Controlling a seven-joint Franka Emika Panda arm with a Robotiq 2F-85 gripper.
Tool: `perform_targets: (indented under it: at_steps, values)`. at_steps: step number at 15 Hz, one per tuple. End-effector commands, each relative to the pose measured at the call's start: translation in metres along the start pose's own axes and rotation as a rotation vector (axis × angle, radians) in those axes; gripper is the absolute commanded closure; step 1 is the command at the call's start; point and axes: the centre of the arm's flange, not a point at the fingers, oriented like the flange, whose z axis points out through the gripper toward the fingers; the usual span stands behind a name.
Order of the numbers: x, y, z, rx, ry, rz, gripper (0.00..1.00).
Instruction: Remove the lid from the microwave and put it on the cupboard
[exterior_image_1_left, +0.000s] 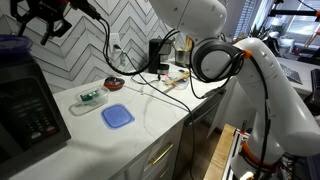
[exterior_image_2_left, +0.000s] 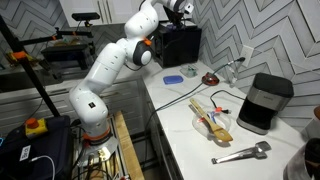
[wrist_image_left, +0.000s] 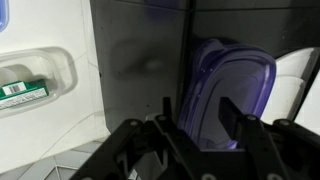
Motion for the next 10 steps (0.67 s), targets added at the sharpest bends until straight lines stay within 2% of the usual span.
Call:
perform_targets:
  at_steps: [1,2,3,5,10]
  values:
    - [0.0598,-0.0462,0.0030,0.014,0.005,-0.002,0.75]
    - [0.0603,-0.0466,0.0044,0.016,0.006,-0.002,0.82]
    - [0.0608,-0.0464,0.0055,0.016,0.004,0.001,0.83]
    - [0.0619,-0.0448,0.0075,0.014,-0.003,0.007,1.00]
    - [0.0636,-0.0416,0.0092,0.012,-0.010,0.014,1.00]
